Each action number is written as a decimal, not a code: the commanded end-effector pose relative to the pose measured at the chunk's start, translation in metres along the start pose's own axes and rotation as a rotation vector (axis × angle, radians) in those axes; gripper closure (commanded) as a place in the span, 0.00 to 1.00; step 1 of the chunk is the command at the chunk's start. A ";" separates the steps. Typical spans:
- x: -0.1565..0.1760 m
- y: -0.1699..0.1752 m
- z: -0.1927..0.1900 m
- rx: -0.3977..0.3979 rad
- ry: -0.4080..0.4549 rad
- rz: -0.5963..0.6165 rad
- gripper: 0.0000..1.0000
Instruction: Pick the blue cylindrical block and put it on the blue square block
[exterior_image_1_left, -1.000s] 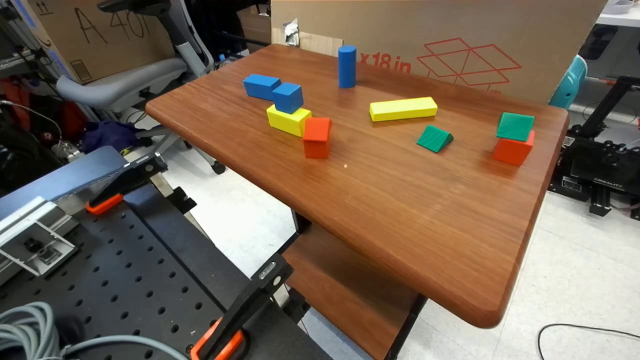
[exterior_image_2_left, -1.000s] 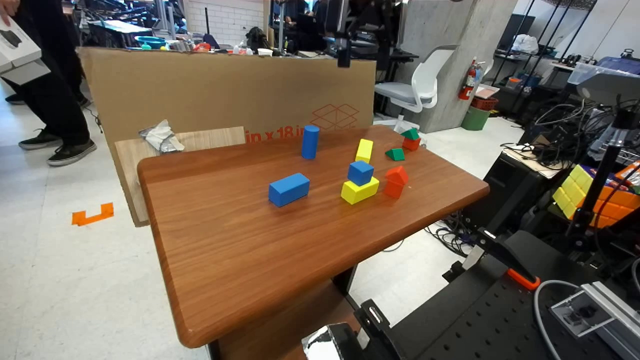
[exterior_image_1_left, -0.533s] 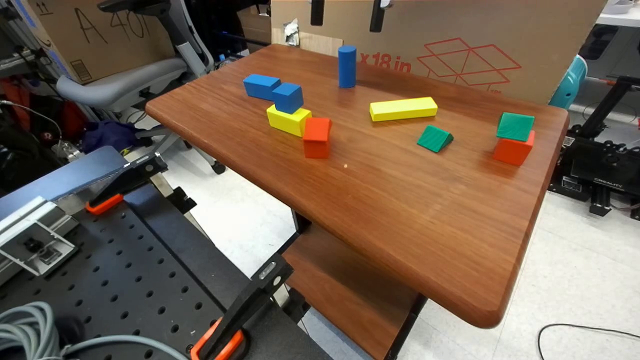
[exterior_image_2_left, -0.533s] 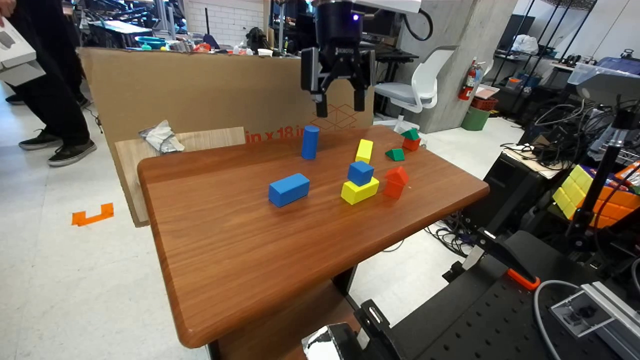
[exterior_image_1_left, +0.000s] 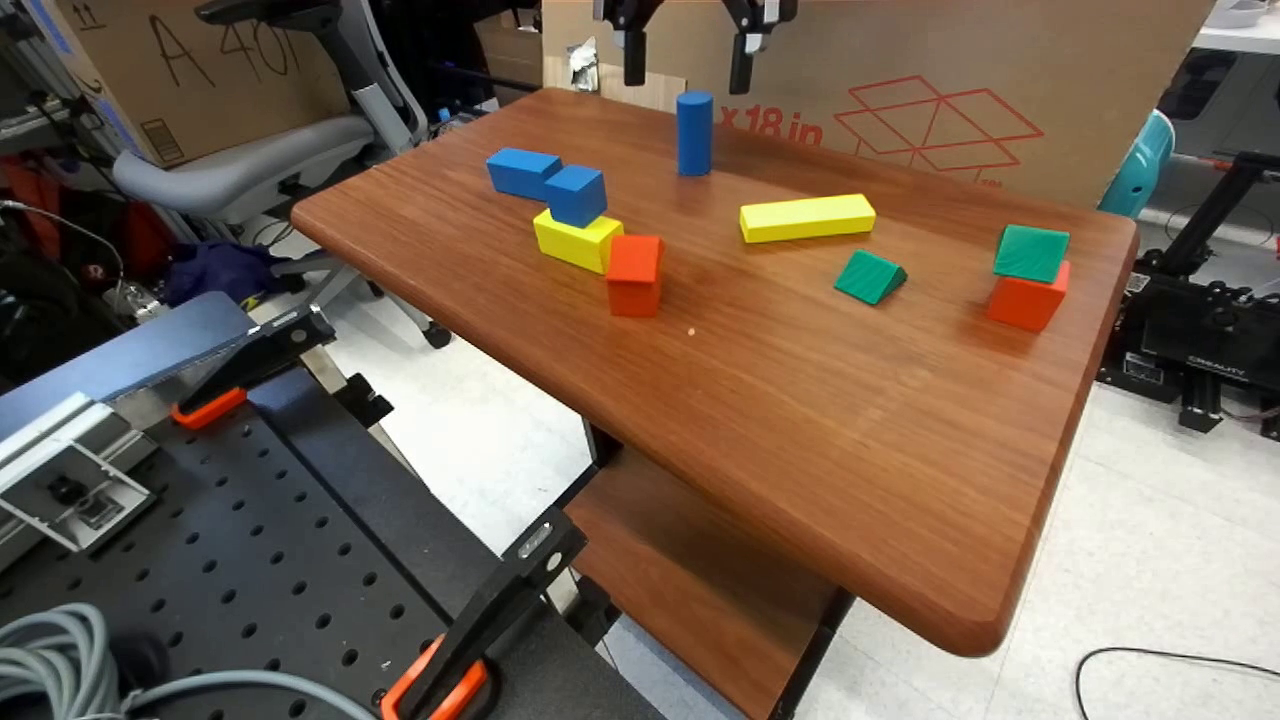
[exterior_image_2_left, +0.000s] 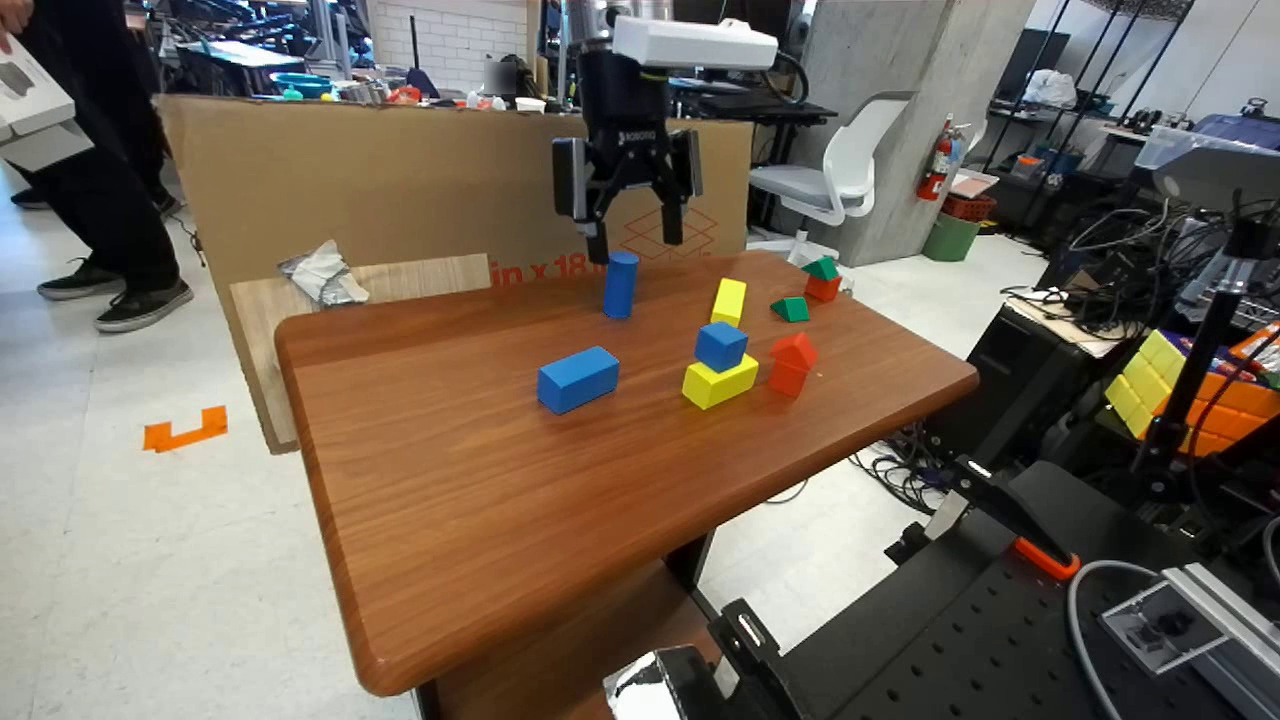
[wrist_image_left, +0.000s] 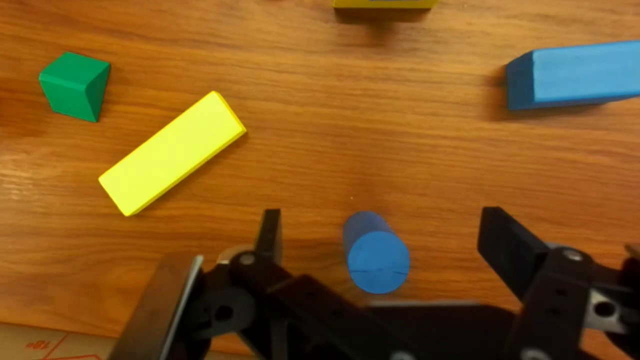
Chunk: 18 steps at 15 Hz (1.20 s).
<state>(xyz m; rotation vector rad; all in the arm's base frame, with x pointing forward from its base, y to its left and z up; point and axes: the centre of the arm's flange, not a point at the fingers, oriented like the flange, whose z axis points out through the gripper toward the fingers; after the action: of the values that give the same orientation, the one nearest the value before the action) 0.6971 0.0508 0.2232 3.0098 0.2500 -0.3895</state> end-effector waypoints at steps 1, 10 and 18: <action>0.023 -0.002 0.005 -0.050 0.012 0.010 0.00; 0.028 -0.004 0.015 -0.070 -0.001 -0.008 0.58; 0.021 -0.019 -0.002 -0.066 -0.007 -0.005 0.92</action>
<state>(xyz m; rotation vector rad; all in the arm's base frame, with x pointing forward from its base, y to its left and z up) 0.7095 0.0649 0.2033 2.9640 0.2889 -0.3800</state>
